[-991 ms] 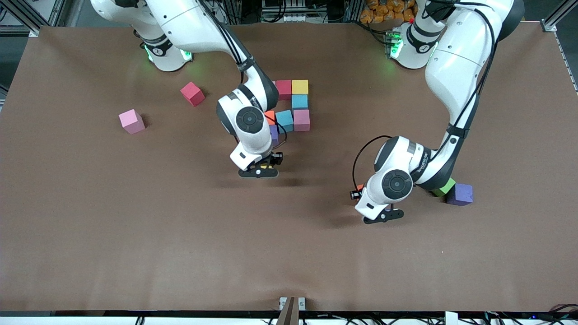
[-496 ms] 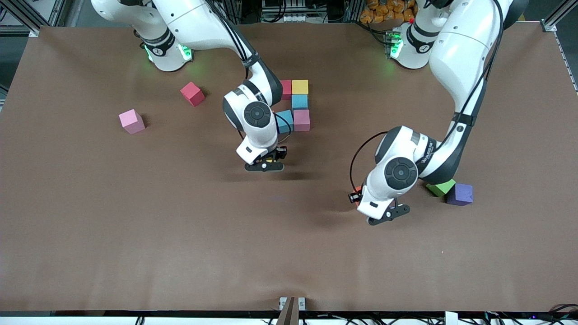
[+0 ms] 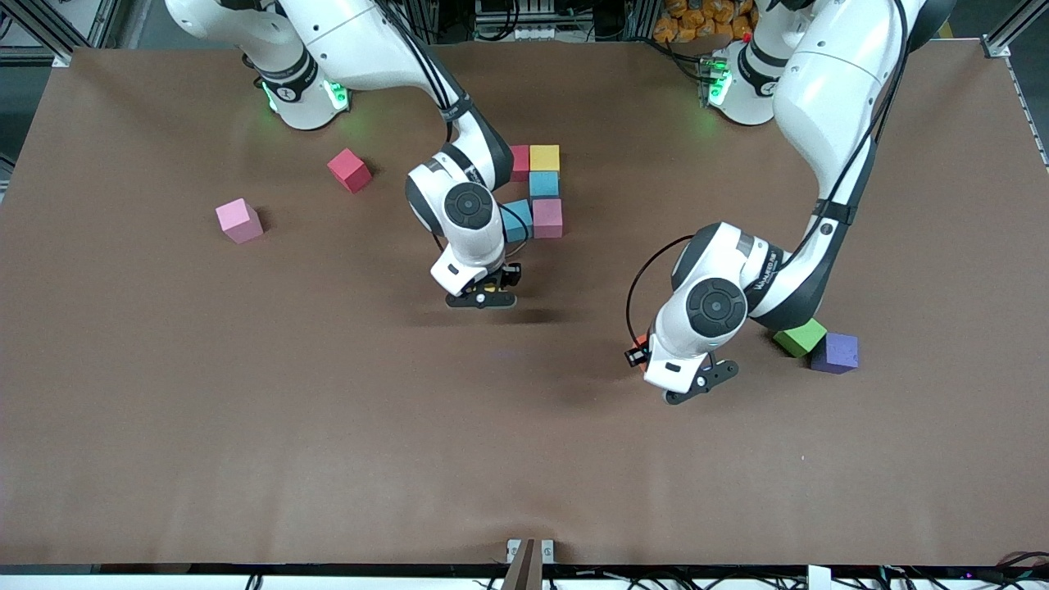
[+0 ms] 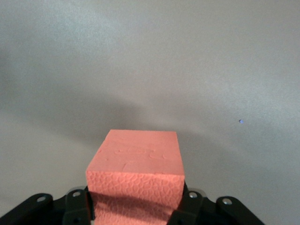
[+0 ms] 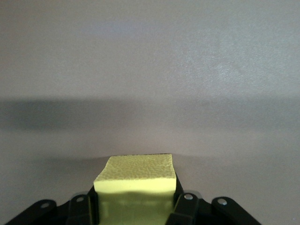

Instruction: Form number 2 with 11 blocks

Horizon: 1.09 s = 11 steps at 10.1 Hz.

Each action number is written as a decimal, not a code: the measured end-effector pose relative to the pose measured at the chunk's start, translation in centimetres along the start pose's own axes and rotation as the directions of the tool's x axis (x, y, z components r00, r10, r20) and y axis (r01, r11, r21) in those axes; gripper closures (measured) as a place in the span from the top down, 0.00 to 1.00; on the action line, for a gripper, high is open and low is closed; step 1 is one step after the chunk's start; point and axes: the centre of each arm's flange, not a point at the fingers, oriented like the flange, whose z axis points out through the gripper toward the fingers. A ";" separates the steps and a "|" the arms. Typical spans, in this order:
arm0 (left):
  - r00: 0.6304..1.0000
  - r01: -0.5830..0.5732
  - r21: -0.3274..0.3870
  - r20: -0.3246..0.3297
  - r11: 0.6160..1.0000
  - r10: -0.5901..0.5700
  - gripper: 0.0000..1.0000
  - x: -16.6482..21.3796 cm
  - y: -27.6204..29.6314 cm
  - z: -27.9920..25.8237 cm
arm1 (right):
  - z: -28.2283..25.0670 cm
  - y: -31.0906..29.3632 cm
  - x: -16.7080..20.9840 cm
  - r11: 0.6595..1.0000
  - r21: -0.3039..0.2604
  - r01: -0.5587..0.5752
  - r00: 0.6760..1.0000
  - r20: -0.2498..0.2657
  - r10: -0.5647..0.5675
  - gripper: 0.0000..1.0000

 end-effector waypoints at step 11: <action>1.000 -0.005 -0.001 0.003 1.000 0.005 0.59 -0.3 0.2 -0.3 | 0.0 -0.7 -1.0 1.000 0.015 0.021 1.000 -0.016 -0.020 0.55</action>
